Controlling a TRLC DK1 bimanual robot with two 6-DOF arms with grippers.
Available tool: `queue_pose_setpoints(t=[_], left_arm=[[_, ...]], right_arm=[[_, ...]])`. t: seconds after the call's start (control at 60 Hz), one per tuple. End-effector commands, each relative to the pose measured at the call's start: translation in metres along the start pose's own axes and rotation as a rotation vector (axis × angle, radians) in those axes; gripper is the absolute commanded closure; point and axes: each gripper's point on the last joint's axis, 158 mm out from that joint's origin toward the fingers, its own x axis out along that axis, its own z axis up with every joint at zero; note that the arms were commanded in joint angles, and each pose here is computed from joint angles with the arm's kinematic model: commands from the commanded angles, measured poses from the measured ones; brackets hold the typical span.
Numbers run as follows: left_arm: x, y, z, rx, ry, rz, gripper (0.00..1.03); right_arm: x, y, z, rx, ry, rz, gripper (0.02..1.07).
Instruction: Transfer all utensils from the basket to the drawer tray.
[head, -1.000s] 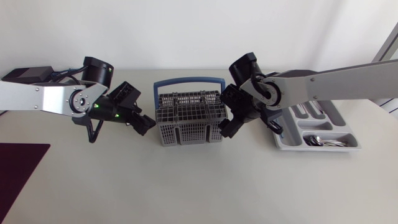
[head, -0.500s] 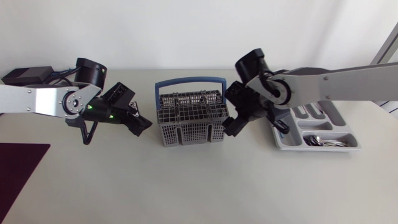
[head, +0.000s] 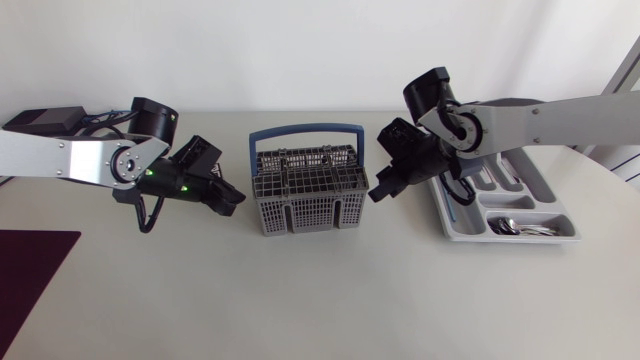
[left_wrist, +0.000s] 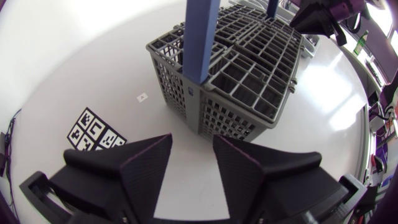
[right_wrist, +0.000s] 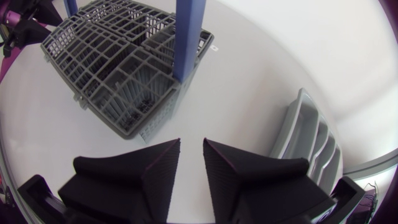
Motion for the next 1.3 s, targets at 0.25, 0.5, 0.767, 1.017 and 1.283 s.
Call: queue_pose_setpoints(t=[0.25, 0.5, 0.767, 1.017, 1.283], left_arm=[[0.015, -0.011, 0.007, -0.027, 0.004, -0.055, 0.94], [0.012, -0.010, 0.007, -0.036, -0.013, -0.077, 0.94], [0.004, -0.004, 0.004, -0.044, -0.019, -0.070, 0.94], [0.003, -0.010, 0.003, -0.040, -0.015, -0.078, 0.94], [0.005, -0.011, 0.000, -0.041, -0.009, -0.082, 0.91]], right_arm=[[0.014, 0.039, 0.017, 0.023, -0.008, 0.112, 1.01], [0.006, 0.065, 0.008, -0.007, 0.003, 0.147, 1.01], [-0.008, 0.080, 0.012, -0.042, -0.013, 0.170, 1.01], [0.000, 0.068, 0.011, -0.036, 0.002, 0.125, 1.01], [0.004, 0.062, 0.003, -0.033, 0.023, 0.104, 1.01]])
